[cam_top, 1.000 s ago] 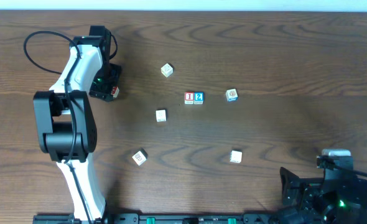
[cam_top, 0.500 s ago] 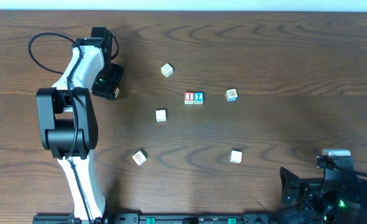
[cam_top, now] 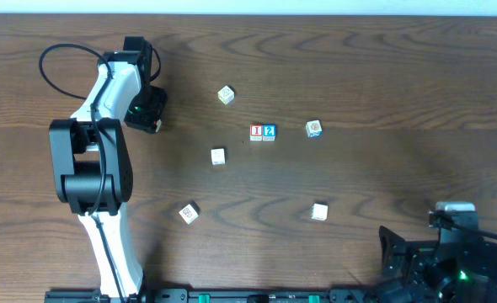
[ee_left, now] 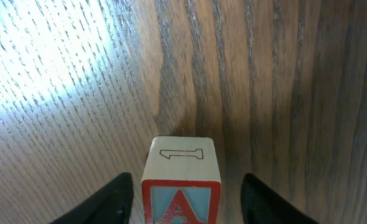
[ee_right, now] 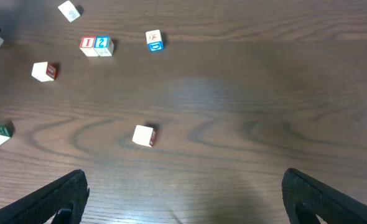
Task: Spell out Ai2
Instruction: 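Lower the left gripper and close it on the red 'A' block, then lift the red 'A' block with the left gripper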
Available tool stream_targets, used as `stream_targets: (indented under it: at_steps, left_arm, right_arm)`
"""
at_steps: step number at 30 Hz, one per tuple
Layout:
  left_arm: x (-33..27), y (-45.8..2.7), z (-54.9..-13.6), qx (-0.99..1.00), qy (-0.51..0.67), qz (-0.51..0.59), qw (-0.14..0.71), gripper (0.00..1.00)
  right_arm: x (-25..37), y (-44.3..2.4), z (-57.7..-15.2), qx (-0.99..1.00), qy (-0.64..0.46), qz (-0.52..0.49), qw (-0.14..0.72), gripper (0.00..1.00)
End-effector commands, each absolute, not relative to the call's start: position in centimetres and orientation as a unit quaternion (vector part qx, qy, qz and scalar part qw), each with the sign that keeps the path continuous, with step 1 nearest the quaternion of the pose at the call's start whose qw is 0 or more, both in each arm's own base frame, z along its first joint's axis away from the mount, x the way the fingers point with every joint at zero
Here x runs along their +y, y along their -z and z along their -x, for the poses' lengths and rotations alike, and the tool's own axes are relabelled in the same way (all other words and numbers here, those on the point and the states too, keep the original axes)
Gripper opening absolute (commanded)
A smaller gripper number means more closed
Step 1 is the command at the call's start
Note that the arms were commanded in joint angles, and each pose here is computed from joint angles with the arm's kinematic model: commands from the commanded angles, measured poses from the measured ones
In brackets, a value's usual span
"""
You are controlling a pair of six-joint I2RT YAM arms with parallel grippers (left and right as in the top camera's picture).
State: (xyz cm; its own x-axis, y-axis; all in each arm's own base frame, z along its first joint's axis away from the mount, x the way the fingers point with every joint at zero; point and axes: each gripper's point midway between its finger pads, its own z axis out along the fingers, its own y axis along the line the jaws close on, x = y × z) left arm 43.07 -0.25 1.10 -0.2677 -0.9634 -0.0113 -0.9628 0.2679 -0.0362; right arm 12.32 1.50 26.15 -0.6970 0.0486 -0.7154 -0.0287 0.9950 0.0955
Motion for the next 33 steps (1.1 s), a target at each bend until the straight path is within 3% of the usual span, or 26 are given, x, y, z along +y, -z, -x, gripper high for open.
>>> stream_targets:
  at_steps: [1, 33]
  left_arm:
    - [0.09, -0.53, -43.11, 0.795, 0.006, 0.606, 0.01, 0.53]
    - [0.02, -0.53, -42.44, 0.811, 0.0, 0.584, -0.002, 0.24]
  right_arm:
    - [1.55, -26.17, -12.29, 0.919, -0.052, -0.006, 0.39, 0.99]
    - [1.55, -26.17, -12.29, 0.919, -0.052, -0.006, 0.39, 0.99]
